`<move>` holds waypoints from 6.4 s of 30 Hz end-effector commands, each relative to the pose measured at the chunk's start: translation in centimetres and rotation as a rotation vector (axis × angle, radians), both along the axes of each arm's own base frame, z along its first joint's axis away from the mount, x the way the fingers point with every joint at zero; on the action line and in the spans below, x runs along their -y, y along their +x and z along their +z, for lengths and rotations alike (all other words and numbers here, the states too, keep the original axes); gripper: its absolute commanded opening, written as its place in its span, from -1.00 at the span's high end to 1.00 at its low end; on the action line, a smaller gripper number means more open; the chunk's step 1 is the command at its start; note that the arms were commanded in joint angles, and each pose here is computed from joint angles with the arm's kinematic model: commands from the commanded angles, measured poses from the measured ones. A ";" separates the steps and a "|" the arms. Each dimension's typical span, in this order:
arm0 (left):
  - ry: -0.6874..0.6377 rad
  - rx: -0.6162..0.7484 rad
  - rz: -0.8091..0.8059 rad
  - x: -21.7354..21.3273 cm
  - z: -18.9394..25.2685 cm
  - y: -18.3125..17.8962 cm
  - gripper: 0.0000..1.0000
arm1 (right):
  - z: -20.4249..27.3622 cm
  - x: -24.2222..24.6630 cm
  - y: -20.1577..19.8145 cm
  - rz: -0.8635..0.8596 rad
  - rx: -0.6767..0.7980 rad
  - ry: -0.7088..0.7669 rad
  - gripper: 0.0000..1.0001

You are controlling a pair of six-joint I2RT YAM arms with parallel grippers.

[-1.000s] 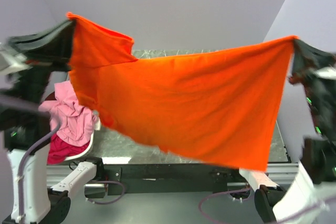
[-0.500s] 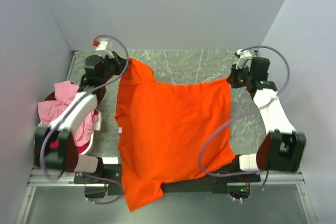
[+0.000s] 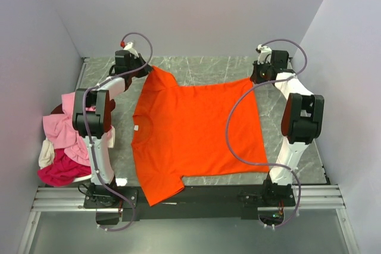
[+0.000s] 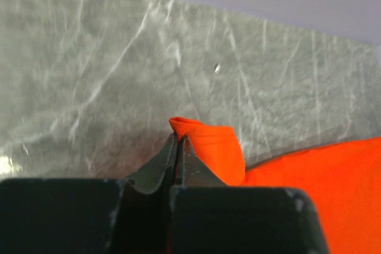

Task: Fold and stack the t-shirts
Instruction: Flatten the tshirt out, then fold the tshirt

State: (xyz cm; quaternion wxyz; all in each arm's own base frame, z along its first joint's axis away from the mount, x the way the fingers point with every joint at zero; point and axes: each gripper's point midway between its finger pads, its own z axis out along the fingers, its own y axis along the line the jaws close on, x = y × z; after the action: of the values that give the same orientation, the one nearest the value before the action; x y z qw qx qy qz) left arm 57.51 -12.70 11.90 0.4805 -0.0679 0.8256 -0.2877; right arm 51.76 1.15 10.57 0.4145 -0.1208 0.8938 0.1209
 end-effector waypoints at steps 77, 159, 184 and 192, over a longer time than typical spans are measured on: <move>-0.065 0.025 0.004 0.0 5.5 -20.9 0.99 | -1.2 2.6 -6.9 0.086 -0.065 -0.032 1.00; -0.074 -0.260 0.377 -5.3 0.2 -16.8 -0.11 | 0.8 -1.0 -12.1 0.218 -0.219 0.165 0.06; -0.041 -0.383 0.377 -6.1 -5.7 -11.9 0.32 | -0.4 0.5 -8.1 0.113 -0.256 0.170 0.07; -0.042 -0.404 0.385 -6.5 -6.8 -12.4 0.90 | -1.1 1.1 -6.9 0.041 -0.270 0.175 0.07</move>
State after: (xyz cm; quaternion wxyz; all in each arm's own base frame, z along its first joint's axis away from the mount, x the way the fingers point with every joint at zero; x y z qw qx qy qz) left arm 44.48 -6.43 4.40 0.3339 -0.2915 0.8779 -0.1814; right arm 42.81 0.67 8.26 0.2720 -0.1002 0.9272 0.2374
